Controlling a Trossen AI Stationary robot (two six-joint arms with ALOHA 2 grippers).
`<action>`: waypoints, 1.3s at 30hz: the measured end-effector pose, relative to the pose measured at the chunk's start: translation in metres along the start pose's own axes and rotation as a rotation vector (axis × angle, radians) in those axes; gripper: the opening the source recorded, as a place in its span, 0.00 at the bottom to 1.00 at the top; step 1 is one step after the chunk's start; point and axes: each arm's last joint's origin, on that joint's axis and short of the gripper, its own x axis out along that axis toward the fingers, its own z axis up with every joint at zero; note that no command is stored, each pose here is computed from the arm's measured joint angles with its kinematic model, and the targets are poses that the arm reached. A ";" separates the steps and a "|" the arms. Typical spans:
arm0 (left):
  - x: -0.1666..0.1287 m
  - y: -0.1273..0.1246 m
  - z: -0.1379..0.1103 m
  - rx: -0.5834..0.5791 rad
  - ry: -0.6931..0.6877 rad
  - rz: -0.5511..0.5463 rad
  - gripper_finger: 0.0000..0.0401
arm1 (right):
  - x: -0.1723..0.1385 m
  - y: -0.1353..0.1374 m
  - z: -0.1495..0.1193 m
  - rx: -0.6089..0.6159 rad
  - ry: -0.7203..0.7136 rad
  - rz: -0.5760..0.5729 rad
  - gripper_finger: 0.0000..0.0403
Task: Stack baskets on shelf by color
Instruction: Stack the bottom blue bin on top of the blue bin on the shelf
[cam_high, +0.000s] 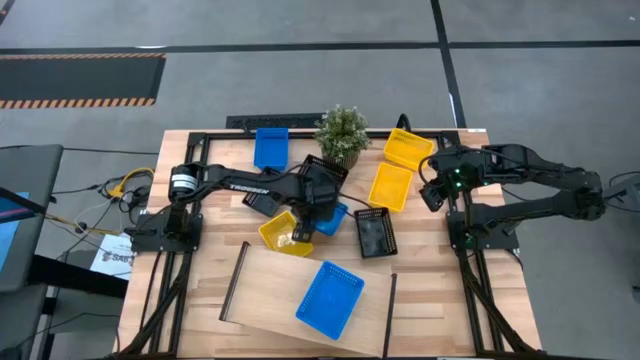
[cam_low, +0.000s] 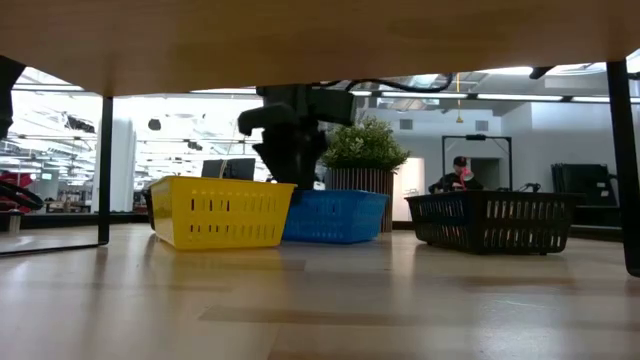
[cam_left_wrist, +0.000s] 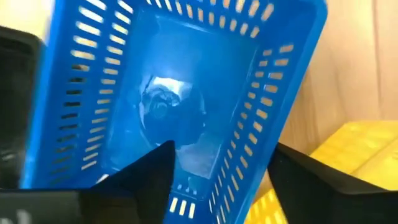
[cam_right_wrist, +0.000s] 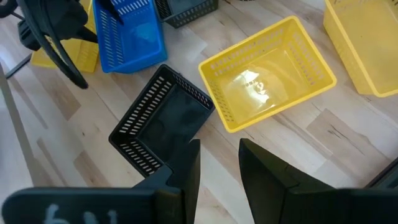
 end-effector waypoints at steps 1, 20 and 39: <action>0.002 -0.001 -0.002 0.006 0.008 -0.003 0.54 | 0.000 0.000 0.000 0.000 0.000 0.000 0.33; 0.010 0.000 0.004 -0.065 0.007 0.026 0.00 | 0.000 0.000 0.000 0.000 0.000 0.000 0.33; -0.183 -0.008 0.038 -0.078 -0.130 0.131 0.00 | 0.000 0.000 0.000 -0.007 0.000 0.000 0.33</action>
